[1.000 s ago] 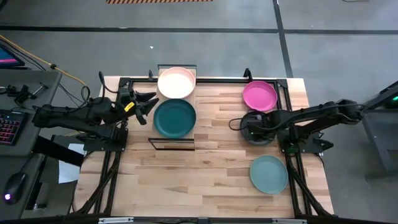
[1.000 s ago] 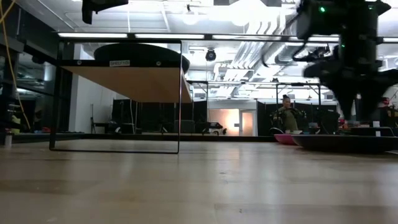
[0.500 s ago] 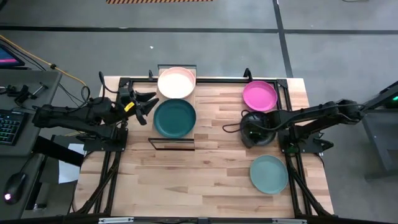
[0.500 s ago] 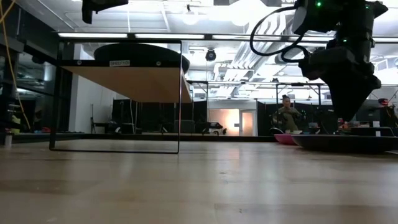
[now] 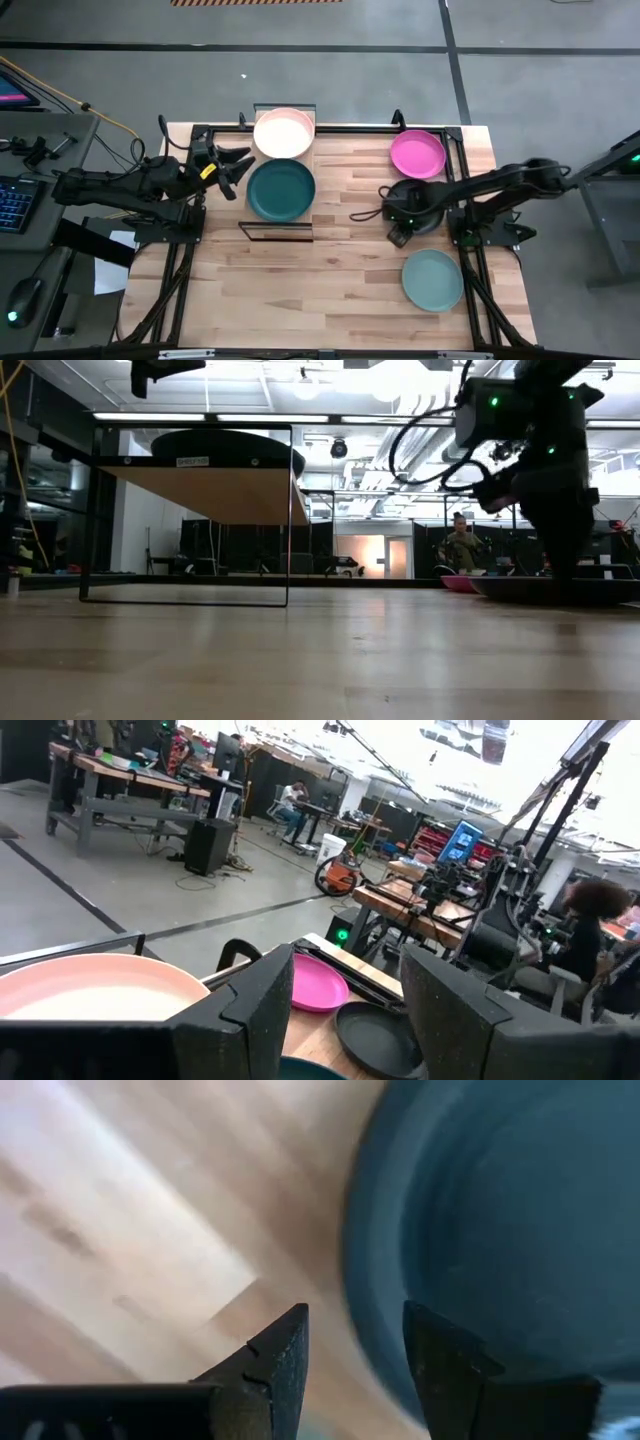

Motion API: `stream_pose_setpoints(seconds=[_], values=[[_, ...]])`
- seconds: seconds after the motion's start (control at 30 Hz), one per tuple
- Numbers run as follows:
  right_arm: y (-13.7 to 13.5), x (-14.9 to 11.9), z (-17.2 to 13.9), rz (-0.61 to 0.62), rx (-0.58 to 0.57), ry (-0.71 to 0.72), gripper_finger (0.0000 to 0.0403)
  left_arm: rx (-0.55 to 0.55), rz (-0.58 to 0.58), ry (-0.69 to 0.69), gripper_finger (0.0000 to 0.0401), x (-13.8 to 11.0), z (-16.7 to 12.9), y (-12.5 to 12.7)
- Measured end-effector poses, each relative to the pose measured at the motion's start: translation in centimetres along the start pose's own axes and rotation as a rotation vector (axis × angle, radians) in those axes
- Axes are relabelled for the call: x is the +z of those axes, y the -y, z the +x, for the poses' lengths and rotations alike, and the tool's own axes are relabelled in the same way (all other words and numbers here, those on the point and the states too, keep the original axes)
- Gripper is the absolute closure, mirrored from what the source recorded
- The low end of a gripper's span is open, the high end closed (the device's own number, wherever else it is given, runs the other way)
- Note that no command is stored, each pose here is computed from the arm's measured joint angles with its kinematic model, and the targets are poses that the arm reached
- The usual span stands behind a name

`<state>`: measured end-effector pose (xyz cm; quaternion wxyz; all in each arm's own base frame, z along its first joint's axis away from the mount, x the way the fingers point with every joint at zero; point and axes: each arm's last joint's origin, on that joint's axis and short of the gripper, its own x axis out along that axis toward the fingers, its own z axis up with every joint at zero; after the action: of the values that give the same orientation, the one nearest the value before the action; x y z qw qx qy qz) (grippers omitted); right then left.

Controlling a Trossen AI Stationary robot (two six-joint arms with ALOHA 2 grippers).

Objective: Place and stack plates onto a shelf
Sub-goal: Stack the black plate on top of the dark blue plate on the shelf

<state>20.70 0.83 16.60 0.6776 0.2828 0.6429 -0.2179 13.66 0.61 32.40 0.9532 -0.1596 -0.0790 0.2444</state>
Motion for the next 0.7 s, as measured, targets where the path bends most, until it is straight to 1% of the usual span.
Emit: stream_pose_setpoints(seconds=[0.13,0.27,0.4,0.43,0.5,0.6,0.63,0.7], values=[[-0.1,0.2,0.9,0.0,-0.039,-0.026,0.0258,0.004,0.0,0.001,0.0227,0.0,0.0,0.0],[0.0,0.3,1.8,0.005,-0.105,-0.055,0.0258,0.004,0.0,0.001,0.0227,0.0,0.0,0.0],[0.0,0.4,2.4,0.031,-0.13,-0.076,0.0264,0.004,0.0,0.001,0.0227,0.0,0.0,0.0],[0.0,0.3,2.5,0.041,-0.138,-0.08,0.0271,0.004,0.0,0.001,0.0227,0.0,0.0,0.0],[0.1,0.3,2.5,0.065,-0.161,-0.081,0.0298,0.005,0.0,0.001,0.0227,0.0,0.0,0.0],[0.2,0.2,2.3,0.091,-0.193,-0.066,0.037,0.006,0.0,0.001,0.0227,0.0,0.0,0.0],[0.3,0.2,2.2,0.089,-0.202,-0.054,0.0383,0.007,0.0,0.001,0.0227,0.0,0.0,0.0],[0.2,0.4,1.9,0.088,-0.208,-0.047,0.0386,0.007,0.0,0.002,0.0227,0.0,0.0,0.0]])
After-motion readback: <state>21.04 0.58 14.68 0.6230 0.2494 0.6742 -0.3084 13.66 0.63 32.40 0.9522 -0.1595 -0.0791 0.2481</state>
